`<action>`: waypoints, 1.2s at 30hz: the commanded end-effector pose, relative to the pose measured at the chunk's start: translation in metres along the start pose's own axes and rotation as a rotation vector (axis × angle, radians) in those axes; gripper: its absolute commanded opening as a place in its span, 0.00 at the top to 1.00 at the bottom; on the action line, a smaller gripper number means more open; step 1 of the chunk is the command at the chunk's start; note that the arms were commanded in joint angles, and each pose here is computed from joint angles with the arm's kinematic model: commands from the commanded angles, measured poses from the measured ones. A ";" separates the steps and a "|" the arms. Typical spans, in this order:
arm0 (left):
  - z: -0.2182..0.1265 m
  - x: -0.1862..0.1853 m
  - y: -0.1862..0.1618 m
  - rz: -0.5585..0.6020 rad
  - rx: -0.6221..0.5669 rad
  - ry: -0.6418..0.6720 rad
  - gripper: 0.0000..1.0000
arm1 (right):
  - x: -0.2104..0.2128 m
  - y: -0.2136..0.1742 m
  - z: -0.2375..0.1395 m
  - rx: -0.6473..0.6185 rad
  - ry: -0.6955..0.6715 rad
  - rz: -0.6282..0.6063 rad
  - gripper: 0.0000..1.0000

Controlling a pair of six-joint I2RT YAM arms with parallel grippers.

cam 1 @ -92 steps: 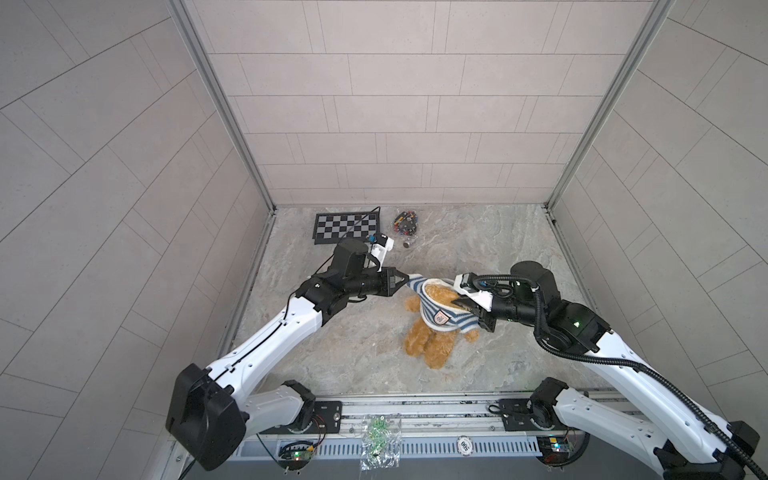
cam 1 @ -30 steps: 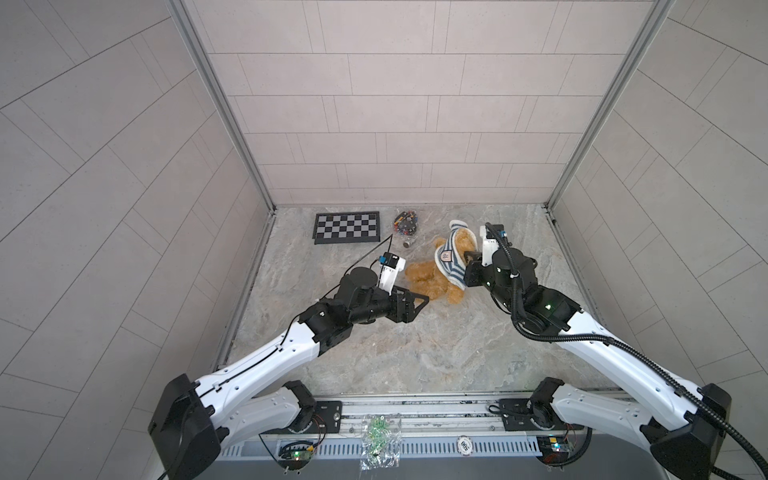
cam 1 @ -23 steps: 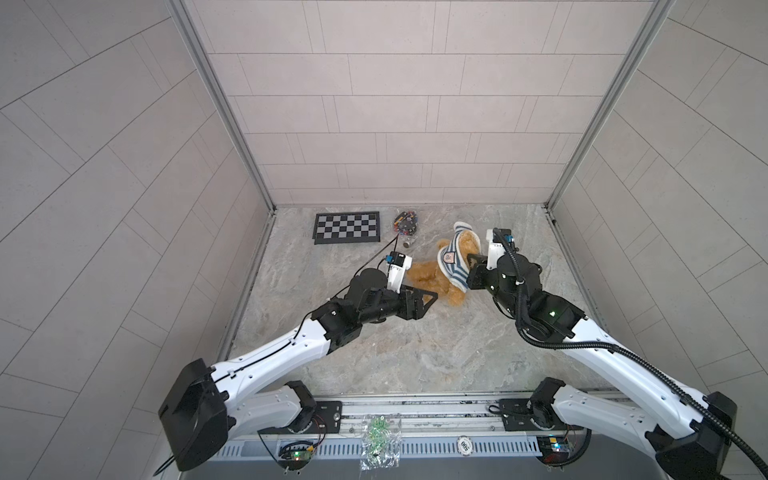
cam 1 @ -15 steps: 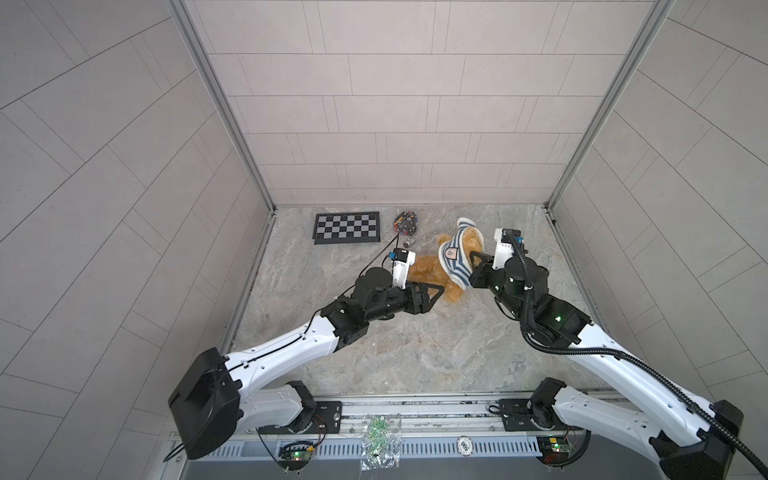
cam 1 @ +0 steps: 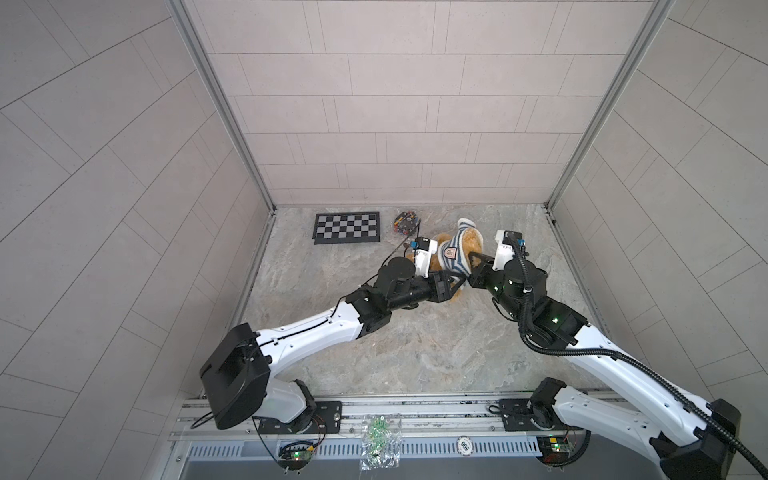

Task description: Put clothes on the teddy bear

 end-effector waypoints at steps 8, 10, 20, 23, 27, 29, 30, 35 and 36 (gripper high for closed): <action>0.016 0.000 -0.017 -0.027 0.046 0.010 0.95 | 0.006 0.012 -0.008 -0.077 0.041 0.060 1.00; 0.017 0.003 -0.021 -0.036 0.057 0.018 1.00 | 0.007 0.012 -0.008 -0.075 0.043 0.059 1.00; 0.013 0.046 -0.064 0.032 0.247 0.222 1.00 | 0.017 0.022 -0.016 -0.056 0.073 0.025 1.00; 0.009 0.056 -0.069 0.047 0.255 0.269 1.00 | 0.021 0.024 -0.019 -0.036 0.101 0.032 1.00; 0.005 0.069 -0.069 0.045 0.242 0.314 1.00 | 0.028 0.024 -0.022 0.007 0.145 0.052 1.00; 0.002 0.077 -0.068 0.059 0.244 0.352 1.00 | 0.029 0.025 -0.025 0.022 0.172 0.078 1.00; 0.001 0.081 -0.067 0.067 0.247 0.374 1.00 | 0.029 0.026 -0.028 0.025 0.186 0.092 1.00; -0.009 0.092 -0.062 0.062 0.230 0.390 1.00 | 0.030 0.030 -0.036 0.034 0.203 0.069 1.00; -0.010 0.090 -0.060 0.070 0.227 0.385 1.00 | 0.030 0.029 -0.034 0.052 0.212 0.060 1.00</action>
Point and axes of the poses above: each gripper's point midway between its finger pads, its own z axis out along the fingers, its own x axis along the line the jaws close on, y = z × x, the point moved 7 cm from there along -z, back along the fingers, and after that the axes turned 8 degrees about z, right-handed, at the moved point
